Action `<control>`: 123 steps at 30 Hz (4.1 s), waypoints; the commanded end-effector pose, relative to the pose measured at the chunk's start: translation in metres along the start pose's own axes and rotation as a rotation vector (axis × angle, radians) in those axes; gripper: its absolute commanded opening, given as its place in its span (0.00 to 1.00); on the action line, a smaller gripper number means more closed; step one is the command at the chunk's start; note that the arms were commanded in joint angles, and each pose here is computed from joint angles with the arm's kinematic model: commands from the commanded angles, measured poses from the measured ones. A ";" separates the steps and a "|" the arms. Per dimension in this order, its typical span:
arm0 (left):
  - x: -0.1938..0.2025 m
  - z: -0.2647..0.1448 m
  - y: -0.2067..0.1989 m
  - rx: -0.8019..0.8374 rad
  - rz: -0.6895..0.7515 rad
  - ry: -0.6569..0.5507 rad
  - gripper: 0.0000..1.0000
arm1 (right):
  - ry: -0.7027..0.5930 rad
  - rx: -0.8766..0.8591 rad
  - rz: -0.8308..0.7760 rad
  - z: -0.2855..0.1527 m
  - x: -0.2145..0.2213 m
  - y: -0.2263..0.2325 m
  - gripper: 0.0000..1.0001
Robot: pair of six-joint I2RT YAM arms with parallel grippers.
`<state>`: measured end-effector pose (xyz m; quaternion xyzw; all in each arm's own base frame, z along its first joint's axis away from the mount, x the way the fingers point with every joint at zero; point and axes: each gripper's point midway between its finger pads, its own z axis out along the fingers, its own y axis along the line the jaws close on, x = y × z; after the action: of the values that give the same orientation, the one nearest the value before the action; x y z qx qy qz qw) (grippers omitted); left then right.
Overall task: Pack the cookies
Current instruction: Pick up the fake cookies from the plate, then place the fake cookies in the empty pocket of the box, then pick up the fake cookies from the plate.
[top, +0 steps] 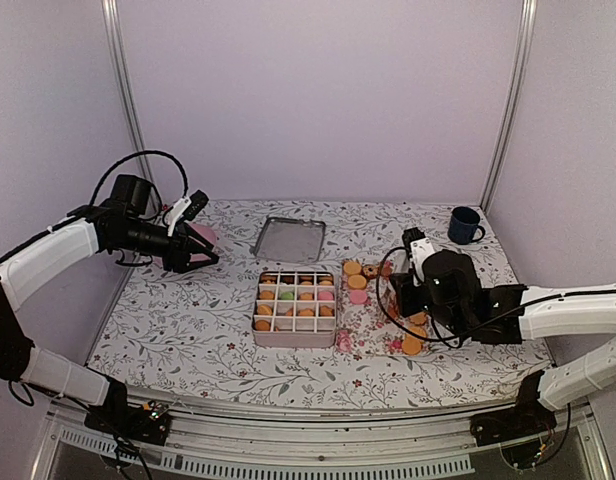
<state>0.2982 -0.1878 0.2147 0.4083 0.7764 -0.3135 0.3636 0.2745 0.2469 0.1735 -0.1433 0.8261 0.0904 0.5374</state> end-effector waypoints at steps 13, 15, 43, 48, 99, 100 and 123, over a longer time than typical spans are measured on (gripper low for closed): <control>-0.007 -0.004 0.003 -0.010 0.003 -0.010 0.51 | -0.152 -0.298 -0.058 -0.029 -0.081 0.143 0.24; -0.006 -0.004 0.002 -0.010 0.005 -0.007 0.51 | -0.141 -0.324 -0.073 -0.024 -0.077 0.160 0.24; -0.004 -0.004 0.000 -0.003 0.006 -0.006 0.51 | -0.125 -0.359 -0.058 -0.012 -0.062 0.179 0.43; -0.003 -0.004 0.000 -0.003 0.007 -0.005 0.51 | -0.154 -0.329 -0.053 -0.016 -0.074 0.170 0.44; -0.003 -0.002 0.000 0.012 -0.003 0.004 0.51 | 0.160 -0.036 0.052 -0.043 0.045 -0.011 0.38; -0.003 -0.002 0.000 0.013 -0.003 0.003 0.51 | 0.159 -0.036 0.047 -0.044 0.045 -0.009 0.37; -0.001 -0.003 0.000 0.002 0.008 0.006 0.51 | 0.090 -0.063 0.030 -0.055 0.017 0.031 0.08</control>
<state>0.2965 -0.1873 0.2111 0.4085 0.7801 -0.3149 0.3540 0.2115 0.2440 0.1669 -0.1568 0.8529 0.0913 0.4895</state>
